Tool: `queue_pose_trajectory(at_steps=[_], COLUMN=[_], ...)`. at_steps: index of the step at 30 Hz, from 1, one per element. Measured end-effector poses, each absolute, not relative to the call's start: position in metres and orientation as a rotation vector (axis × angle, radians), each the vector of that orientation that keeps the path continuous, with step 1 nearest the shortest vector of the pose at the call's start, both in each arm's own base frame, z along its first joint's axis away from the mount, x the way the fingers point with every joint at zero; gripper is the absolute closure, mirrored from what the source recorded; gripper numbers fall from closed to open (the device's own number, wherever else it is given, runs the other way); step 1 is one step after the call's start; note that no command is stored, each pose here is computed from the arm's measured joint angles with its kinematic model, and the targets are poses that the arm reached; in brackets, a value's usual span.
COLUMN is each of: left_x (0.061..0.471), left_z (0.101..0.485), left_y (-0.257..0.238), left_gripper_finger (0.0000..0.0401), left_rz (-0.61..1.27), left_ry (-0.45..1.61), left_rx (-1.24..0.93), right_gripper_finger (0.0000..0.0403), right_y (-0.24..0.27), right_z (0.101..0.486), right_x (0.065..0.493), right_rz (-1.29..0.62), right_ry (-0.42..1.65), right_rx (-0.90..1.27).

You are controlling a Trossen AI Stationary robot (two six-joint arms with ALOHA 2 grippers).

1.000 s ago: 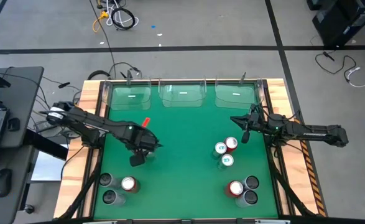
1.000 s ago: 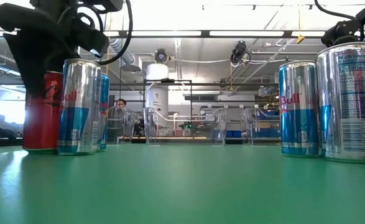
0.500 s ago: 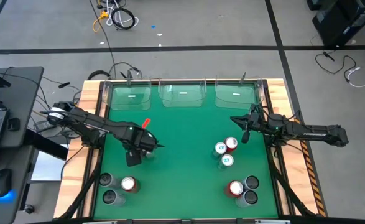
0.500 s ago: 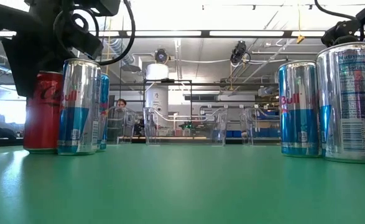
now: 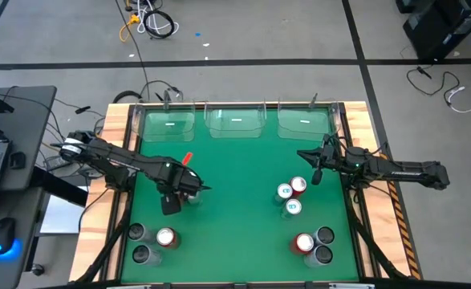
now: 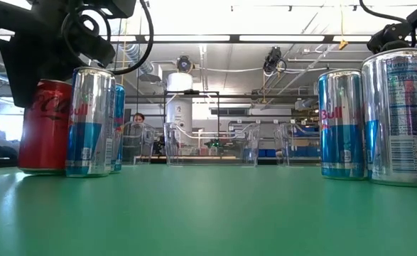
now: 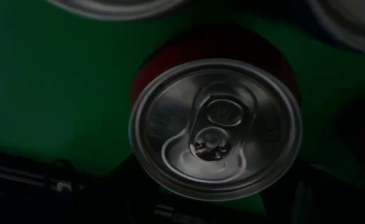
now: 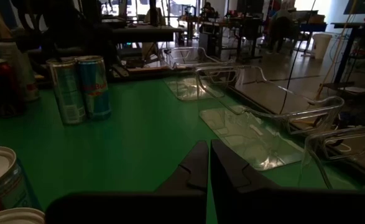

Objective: Sort soda cans
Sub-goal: Put the red soda can into the transparent left bin

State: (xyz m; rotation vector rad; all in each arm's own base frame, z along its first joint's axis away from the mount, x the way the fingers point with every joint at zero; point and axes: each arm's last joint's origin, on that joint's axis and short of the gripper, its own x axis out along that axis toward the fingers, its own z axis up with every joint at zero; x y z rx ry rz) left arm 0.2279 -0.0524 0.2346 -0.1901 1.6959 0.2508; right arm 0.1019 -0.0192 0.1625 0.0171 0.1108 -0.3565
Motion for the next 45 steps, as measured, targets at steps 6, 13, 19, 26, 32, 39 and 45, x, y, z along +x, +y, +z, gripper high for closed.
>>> queue_pose_trajectory(at_steps=[6, 13, 19, 26, 32, 39, 45], left_x=[0.232, 0.231, 0.232, 0.236, 0.240, 0.240, 0.239], left_z=[0.234, 0.234, 0.234, 0.234, 0.234, 0.234, 0.235], left_y=[-0.053, -0.054, -0.054, -0.053, -0.054, -0.054, -0.054], left_gripper_finger=[0.0080, 0.0017, 0.0035, 0.0043, 0.0052, 0.0058, 0.0103], left_rz=[0.261, 0.261, 0.260, 0.247, 0.211, 0.206, 0.190], left_ry=[1.656, 1.660, 1.654, 1.609, 1.566, 1.568, 1.580], left_rx=[-0.224, -0.234, -0.227, -0.197, -0.179, -0.182, -0.173], right_gripper_finger=[0.0396, 0.0396, 0.0396, 0.0396, 0.0396, 0.0396, 0.0396], right_y=[-0.019, -0.019, -0.019, -0.019, -0.019, -0.019, -0.019], right_z=[0.163, 0.163, 0.163, 0.163, 0.163, 0.163, 0.163], right_x=[0.102, 0.102, 0.102, 0.102, 0.102, 0.102, 0.102], right_rz=[-0.357, -0.356, -0.356, -0.357, -0.357, -0.356, -0.356], right_ry=[0.111, 0.111, 0.110, 0.111, 0.111, 0.111, 0.111], right_rx=[0.017, 0.017, 0.017, 0.017, 0.017, 0.017, 0.017])
